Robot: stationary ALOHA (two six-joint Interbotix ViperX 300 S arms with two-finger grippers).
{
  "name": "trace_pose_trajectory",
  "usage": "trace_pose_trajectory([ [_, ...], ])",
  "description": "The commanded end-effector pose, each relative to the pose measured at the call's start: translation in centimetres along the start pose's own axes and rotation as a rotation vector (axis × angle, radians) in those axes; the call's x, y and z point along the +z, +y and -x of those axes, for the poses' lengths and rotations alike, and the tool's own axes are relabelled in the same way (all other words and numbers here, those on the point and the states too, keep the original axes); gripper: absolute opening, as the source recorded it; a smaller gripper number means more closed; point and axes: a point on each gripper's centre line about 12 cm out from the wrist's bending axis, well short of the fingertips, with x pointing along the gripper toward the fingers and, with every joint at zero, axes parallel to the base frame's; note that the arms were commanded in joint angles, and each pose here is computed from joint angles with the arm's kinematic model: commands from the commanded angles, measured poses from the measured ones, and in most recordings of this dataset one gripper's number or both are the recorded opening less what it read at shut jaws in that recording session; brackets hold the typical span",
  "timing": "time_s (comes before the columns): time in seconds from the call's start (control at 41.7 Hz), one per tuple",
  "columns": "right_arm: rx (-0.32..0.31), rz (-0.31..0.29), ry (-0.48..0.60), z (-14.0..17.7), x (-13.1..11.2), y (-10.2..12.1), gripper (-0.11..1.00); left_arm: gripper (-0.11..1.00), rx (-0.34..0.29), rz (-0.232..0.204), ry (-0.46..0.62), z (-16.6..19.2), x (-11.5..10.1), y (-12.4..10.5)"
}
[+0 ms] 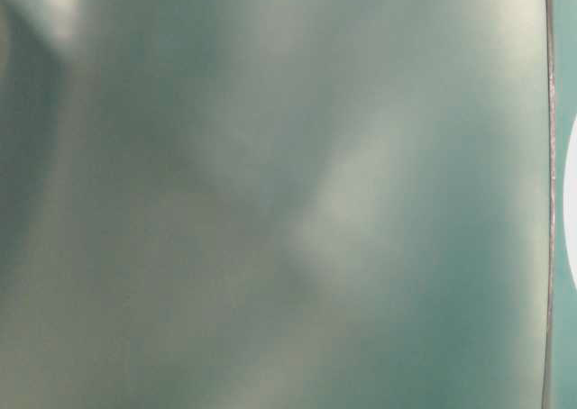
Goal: Scoop the yellow hexagonal prism block from the bowl with a spoon using the right arm.
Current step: 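Move the right gripper toward the red spoon handle in the spoon rest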
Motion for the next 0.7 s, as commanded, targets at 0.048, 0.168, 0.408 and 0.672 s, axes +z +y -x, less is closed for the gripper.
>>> trace_pose_trajectory([
  [0.048,-0.003,-0.021,-0.003,-0.2,0.7,0.0,0.0,0.03,-0.002,-0.001,-0.041,0.0,1.3,0.0],
  [0.168,-0.003,-0.024,0.009,-0.3,0.7,0.0,0.0,0.0,-0.002,-0.003,-0.041,0.0,1.2,0.0],
  [0.408,-0.003,-0.027,0.025,-0.4,0.4,0.0,0.2,0.0,-0.002,-0.003,-0.037,0.0,1.1,0.0],
  [0.672,-0.005,-0.035,0.046,-1.1,-0.9,0.0,0.57,0.0,-0.002,-0.004,-0.038,0.1,1.3,0.0],
])
